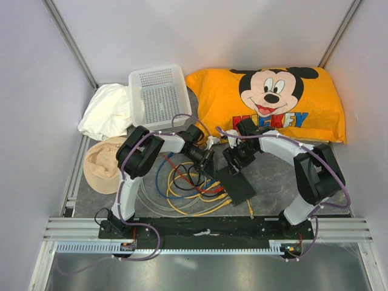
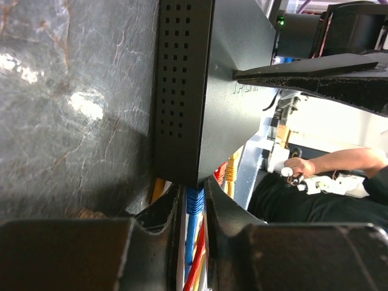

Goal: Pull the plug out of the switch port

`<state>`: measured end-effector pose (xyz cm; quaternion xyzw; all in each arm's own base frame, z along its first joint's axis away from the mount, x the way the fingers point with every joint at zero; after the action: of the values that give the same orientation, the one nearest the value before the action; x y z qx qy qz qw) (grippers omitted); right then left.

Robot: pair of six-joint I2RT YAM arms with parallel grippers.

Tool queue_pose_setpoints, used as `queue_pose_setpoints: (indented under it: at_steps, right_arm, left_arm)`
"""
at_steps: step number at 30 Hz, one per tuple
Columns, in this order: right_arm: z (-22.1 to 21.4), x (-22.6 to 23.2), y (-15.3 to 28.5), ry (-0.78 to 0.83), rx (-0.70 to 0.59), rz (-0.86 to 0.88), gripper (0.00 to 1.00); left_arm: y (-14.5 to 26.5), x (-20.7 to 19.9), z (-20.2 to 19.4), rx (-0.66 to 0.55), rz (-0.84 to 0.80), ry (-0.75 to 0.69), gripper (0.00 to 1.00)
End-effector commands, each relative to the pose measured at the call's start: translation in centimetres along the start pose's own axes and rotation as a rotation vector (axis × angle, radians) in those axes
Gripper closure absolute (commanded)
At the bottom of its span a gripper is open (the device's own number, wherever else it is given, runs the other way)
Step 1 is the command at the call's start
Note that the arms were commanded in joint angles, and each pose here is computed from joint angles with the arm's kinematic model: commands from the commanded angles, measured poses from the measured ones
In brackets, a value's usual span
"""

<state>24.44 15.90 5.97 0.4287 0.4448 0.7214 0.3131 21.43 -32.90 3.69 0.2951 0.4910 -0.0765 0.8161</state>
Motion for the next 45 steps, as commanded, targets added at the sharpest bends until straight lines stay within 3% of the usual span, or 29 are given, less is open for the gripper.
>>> queue_pose_setpoints:
  at_steps: [1,5,10,13,14,16,30,34,45]
  right_arm:
    - [2.6,-0.8,1.2,0.060,-0.099,-0.106,0.30]
    - [4.3,1.6,4.5,0.159,-0.206,-0.078,0.30]
    - [3.1,5.1,5.8,0.277,-0.264,-0.044,0.42]
    - [2.0,5.3,4.5,0.261,-0.225,-0.051,0.64]
    - [1.7,4.9,4.1,0.248,-0.217,-0.064,0.85]
    - [1.4,4.5,3.7,0.247,-0.202,-0.079,1.00]
    - [-0.3,2.0,-0.2,0.404,-0.001,-0.124,1.00]
    - [-0.1,0.7,-0.8,0.488,0.000,-0.206,1.00]
    - [-3.2,-0.9,-1.6,0.502,0.055,-0.237,1.00]
  left_arm:
    - [-1.6,1.4,0.8,0.009,0.021,-0.027,0.98]
    - [-1.8,1.5,1.4,0.013,-0.005,-0.023,0.98]
    - [-1.7,2.1,2.3,0.003,-0.006,-0.018,0.98]
    - [-1.5,2.4,2.6,-0.005,-0.007,-0.013,0.98]
    - [-1.5,2.4,2.6,-0.005,-0.008,-0.011,0.98]
    - [-1.2,2.6,3.0,-0.014,-0.007,-0.015,0.98]
    - [0.1,3.8,5.8,-0.069,-0.030,-0.007,0.98]
    - [1.1,3.7,5.7,-0.078,-0.071,0.029,0.98]
    - [0.9,5.2,4.0,-0.028,-0.044,0.015,0.98]
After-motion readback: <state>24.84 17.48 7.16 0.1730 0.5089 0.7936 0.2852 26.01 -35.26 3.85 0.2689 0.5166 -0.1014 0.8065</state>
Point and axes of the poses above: each gripper's point midway between its finger pads, its own y axis back along the fingers, its own x axis along the line the jaws close on, z = x × y, the point moved 3 cm from there along y, back along the fingers, and after that the axes turned 14 degrees about -y, right-handed, at the moved point
